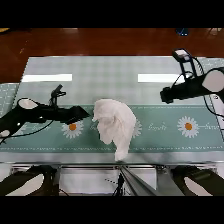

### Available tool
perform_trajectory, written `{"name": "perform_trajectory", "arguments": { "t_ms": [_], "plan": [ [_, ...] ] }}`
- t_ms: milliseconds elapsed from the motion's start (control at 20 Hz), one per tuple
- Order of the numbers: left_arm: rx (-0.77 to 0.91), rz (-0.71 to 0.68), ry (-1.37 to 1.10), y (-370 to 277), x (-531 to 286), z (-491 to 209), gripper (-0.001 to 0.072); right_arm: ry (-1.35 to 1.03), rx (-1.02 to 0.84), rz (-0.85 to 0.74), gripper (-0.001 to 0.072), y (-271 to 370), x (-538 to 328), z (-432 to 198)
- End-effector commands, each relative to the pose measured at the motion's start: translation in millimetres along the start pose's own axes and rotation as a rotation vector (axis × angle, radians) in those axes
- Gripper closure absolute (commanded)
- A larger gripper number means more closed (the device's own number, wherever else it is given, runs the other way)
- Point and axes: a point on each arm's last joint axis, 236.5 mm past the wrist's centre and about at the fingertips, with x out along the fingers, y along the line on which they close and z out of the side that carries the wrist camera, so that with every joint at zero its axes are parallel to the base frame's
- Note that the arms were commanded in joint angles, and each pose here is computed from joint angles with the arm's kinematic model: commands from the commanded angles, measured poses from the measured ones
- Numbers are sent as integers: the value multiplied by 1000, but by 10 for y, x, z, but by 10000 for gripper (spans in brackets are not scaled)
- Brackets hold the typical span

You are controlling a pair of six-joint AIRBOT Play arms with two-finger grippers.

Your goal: Fold the shirts.

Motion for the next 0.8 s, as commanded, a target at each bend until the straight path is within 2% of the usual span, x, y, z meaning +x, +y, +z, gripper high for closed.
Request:
{"name": "perform_trajectory", "arguments": {
  "t_ms": [0,50,100,200,300,350,400,450,500,550,600,750],
  "plan": [
    [-123,-189,-17,-98,273,159,-13,52,99,-4,275,-260,-40,-335],
    [-143,-218,-21,-119,307,186,-13,52,106,-7,275,-277,-60,-382],
    [-167,-224,-15,-99,353,182,37,53,104,-10,275,-279,-85,-407],
    [-193,-214,20,-23,459,105,60,38,108,-10,275,-274,-141,-406],
    [-203,-214,45,7,521,44,211,27,113,-13,275,-274,-178,-401],
    [-195,-214,49,3,529,32,211,27,113,-13,275,-274,-190,-410],
    [-192,-215,49,-2,529,36,248,33,115,-18,275,-284,-197,-427],
    [-189,-221,53,-19,525,35,355,42,116,-22,275,-290,-198,-450],
    [-180,-228,56,-43,518,38,413,50,115,-25,275,-298,-200,-470],
    [-166,-248,67,-99,501,26,526,59,115,-25,275,-296,-201,-490],
    [-145,-276,86,-179,474,2,675,71,114,-27,275,-299,-203,-518],
    [-75,-365,134,-456,351,-28,687,120,109,-48,275,-345,-198,-642]
  ]
}}
